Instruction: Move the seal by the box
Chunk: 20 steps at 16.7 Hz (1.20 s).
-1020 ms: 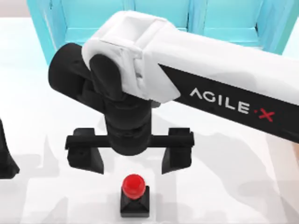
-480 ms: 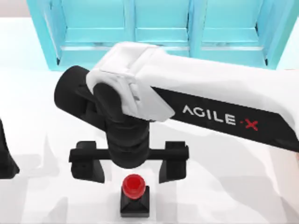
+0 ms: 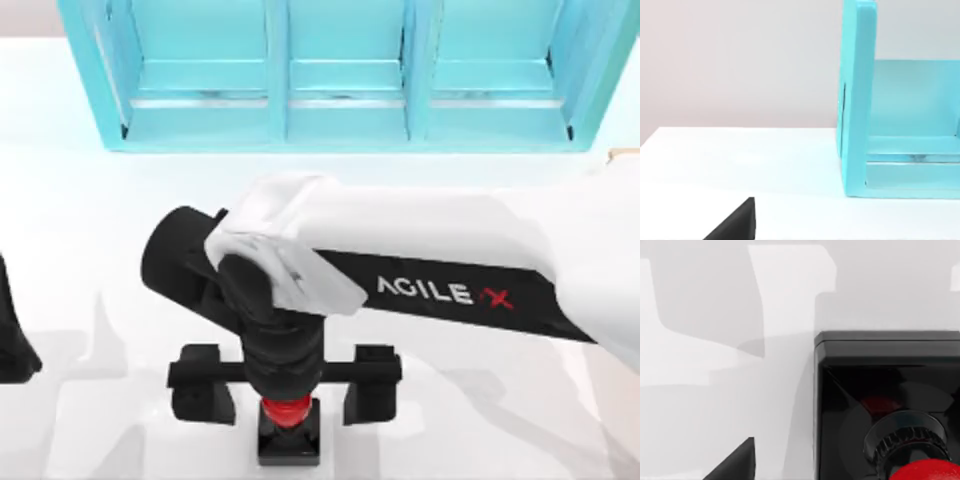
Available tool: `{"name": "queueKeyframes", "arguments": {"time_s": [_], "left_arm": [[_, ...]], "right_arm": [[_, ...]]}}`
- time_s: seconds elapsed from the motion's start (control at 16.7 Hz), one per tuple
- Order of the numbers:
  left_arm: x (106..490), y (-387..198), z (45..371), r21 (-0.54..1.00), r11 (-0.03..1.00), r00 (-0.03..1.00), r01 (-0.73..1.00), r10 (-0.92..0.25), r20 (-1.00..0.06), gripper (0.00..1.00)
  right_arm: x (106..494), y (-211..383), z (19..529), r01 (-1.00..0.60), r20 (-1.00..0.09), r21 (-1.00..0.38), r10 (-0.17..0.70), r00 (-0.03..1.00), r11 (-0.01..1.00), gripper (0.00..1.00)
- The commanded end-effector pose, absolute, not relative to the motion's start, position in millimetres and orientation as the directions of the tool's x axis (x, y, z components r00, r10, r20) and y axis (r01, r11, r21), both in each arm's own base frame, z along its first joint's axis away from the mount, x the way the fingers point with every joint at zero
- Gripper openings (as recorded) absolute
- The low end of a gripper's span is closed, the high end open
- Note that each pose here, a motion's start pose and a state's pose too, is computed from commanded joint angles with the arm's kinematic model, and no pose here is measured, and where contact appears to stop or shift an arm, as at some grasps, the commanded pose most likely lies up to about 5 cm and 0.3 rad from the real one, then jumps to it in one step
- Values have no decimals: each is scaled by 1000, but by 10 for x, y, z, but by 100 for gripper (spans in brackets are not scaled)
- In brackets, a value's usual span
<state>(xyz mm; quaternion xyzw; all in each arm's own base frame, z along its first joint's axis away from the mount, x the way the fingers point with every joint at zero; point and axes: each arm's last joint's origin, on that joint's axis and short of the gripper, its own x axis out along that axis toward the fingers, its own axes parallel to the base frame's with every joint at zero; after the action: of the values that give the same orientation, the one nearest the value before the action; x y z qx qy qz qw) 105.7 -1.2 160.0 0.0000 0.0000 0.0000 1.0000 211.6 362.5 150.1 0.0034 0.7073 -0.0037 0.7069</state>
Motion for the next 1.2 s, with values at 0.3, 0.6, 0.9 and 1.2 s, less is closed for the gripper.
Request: {"name": "queueKeyframes", "arguments": {"time_s": [0.3,0.6,0.9,1.2], "left_arm": [[1057,-12,1600,0,1000,1000,0,0,0,100],[1057,-12,1600,0,1000,1000,0,0,0,100],[1057,-12,1600,0,1000,1000,0,0,0,100],[1057,-12,1600,0,1000,1000,0,0,0,100]], "right_arm": [[2116,3625,1501,10,-1000,0,0,-1,1000,77],[2116,3625,1501,10,-1000,0,0,-1,1000,40],[2116,3625,1501,10,-1000,0,0,-1,1000,2],[2116,3625,1501,10,-1000,0,0,-1,1000,0]]}}
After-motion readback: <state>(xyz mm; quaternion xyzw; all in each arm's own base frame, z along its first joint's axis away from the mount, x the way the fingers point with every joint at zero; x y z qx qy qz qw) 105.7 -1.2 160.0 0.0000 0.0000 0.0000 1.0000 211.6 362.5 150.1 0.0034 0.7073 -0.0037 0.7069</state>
